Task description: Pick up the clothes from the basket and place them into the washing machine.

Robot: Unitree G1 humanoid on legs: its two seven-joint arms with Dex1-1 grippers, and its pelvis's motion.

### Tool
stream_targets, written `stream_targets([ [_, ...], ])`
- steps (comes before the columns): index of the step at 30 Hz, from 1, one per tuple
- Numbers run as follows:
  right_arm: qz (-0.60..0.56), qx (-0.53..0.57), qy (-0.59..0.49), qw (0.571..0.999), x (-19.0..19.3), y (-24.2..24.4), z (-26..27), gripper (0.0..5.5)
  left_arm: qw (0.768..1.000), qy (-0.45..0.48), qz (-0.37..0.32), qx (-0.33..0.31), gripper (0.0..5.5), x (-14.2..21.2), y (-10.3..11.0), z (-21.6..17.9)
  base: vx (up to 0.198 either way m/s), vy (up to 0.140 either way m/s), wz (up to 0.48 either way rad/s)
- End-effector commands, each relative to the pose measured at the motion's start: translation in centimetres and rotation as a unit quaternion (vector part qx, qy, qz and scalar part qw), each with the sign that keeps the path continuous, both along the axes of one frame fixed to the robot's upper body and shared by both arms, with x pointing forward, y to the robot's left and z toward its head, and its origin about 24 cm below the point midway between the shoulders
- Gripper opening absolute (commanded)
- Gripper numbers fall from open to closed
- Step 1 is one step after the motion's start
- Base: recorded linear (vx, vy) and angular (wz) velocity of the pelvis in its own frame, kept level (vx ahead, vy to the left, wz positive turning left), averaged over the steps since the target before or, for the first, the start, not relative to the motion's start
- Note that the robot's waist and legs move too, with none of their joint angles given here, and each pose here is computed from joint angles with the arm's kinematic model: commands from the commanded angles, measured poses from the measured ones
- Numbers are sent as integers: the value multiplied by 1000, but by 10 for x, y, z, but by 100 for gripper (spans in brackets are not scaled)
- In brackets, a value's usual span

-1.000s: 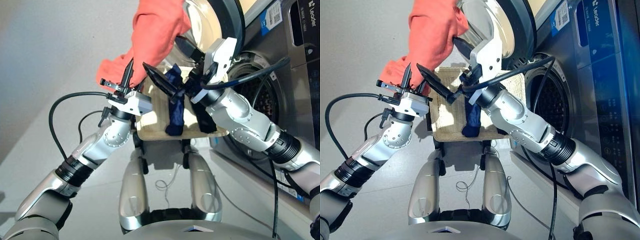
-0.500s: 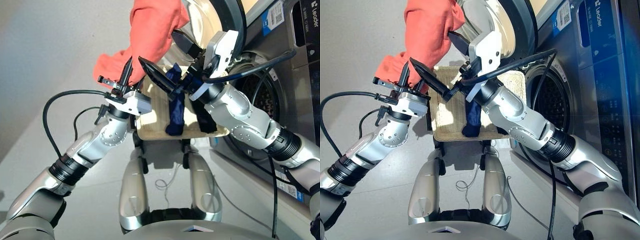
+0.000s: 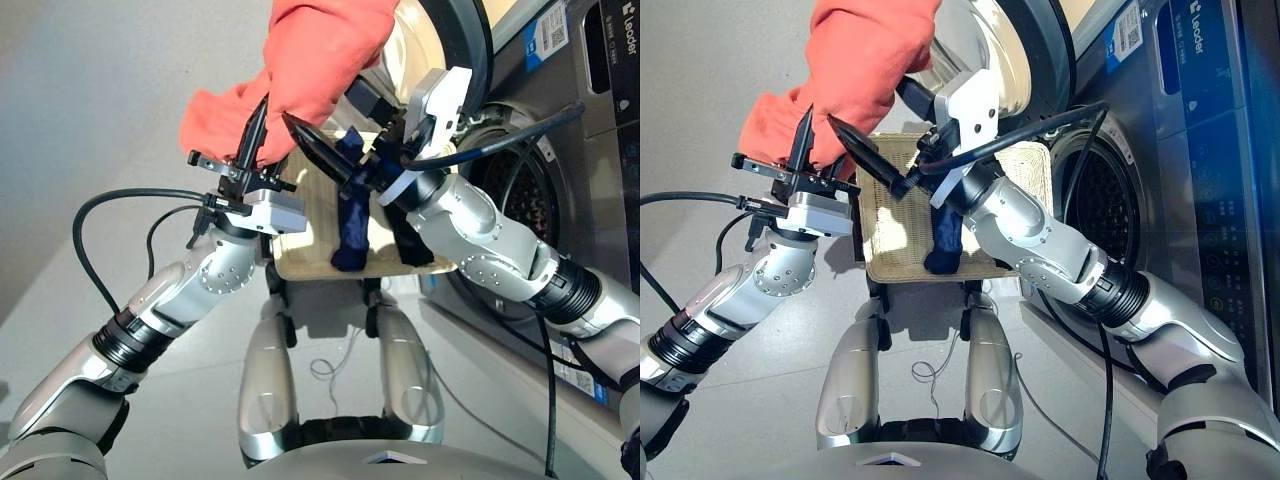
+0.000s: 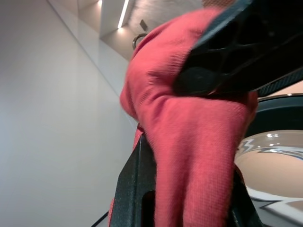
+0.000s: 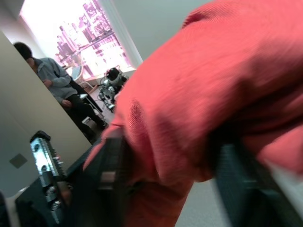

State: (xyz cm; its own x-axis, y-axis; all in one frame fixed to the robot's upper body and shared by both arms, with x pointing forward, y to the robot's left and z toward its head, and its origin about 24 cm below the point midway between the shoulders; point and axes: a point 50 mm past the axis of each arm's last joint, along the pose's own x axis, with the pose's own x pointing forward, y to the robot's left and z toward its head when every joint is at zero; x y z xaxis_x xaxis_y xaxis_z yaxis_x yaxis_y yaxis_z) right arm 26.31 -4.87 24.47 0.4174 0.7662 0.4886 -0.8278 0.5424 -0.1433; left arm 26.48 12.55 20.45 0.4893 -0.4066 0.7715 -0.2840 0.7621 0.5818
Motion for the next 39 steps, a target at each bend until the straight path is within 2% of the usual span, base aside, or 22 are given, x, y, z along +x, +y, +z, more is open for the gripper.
stream_targets([
  [1,52,44,-81,994,-28,6,33,67,984,-126,-122,-16,0,-40,-28,41,0,0,0],
  [3,50,45,-82,994,-28,7,33,56,984,-125,-126,-15,0,-40,-30,41,0,0,0],
  [6,48,51,-81,994,-28,8,34,0,982,-131,-134,-8,0,-42,-34,43,0,0,0],
  [14,45,68,-84,993,-28,12,34,0,981,-116,-154,1,0,-41,-43,38,0,0,0],
  [22,1,103,-111,989,-26,5,36,0,986,-92,-141,5,0,-35,-41,31,0,0,0],
  [23,-22,118,-115,986,-23,1,36,0,987,-83,-138,1,384,-34,-40,28,0,0,0],
  [24,-63,143,-117,981,-17,-5,32,0,989,-70,-131,-13,550,-31,-37,25,0,0,0],
  [32,-258,190,-87,943,8,-32,-6,0,986,-46,-123,-99,550,-30,-27,16,0,0,0],
  [34,-299,174,-80,935,14,-38,-19,0,986,-43,-120,-110,550,-30,-26,13,0,0,0],
  [36,-393,135,-65,907,30,-54,-45,0,984,-29,-122,-125,550,-31,-27,7,0,0,0],
  [37,-394,135,-65,907,30,-54,-45,0,984,-28,-122,-125,550,-31,-27,6,0,0,0],
  [39,-471,104,-37,875,44,-71,-72,0,981,-19,-131,-141,550,-32,-27,3,0,0,0],
])
